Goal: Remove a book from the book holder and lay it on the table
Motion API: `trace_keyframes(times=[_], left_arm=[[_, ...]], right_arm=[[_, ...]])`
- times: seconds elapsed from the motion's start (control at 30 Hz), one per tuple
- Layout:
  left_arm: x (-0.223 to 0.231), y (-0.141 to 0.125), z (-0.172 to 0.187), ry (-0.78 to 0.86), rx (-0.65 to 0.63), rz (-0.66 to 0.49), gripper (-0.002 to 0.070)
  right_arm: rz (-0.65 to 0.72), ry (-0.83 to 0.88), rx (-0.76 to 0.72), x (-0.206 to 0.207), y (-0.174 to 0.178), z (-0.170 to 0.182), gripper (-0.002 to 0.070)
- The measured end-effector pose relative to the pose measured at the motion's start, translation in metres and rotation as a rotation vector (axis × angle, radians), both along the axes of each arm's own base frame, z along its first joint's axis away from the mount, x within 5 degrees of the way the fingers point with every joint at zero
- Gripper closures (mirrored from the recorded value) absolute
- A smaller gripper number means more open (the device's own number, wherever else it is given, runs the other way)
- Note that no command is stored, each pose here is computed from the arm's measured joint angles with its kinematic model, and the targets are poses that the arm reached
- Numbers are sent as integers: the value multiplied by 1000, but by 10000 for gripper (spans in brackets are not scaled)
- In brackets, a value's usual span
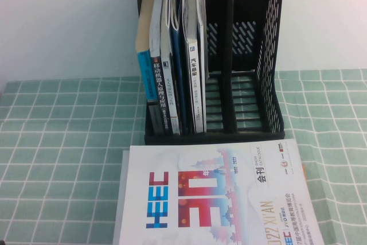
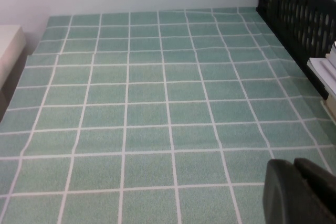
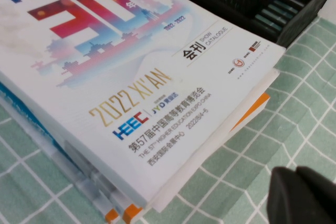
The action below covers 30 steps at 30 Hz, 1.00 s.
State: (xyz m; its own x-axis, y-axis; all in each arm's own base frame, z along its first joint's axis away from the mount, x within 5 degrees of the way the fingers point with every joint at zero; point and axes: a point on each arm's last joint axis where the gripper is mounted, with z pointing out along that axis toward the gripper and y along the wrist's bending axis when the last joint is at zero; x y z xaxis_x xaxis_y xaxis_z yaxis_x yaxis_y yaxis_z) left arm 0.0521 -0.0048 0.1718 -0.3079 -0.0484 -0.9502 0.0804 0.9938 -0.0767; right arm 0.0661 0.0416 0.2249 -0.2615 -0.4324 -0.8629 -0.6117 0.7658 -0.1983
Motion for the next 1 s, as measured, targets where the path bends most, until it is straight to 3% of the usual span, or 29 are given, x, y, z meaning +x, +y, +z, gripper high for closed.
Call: trace_keyframes(times=[0.4, 0.67, 1.0], left_arm=[[0, 0, 0, 0, 0, 0, 678], [0, 0, 0, 1, 0, 0, 678], [0, 0, 0, 1, 0, 0, 678]], right_arm=[[-38, -33, 2, -1, -6, -1, 678], [-354, -152, 202, -13, -32, -2, 678], [-658, -269, 64, -12, -48, -44, 678]])
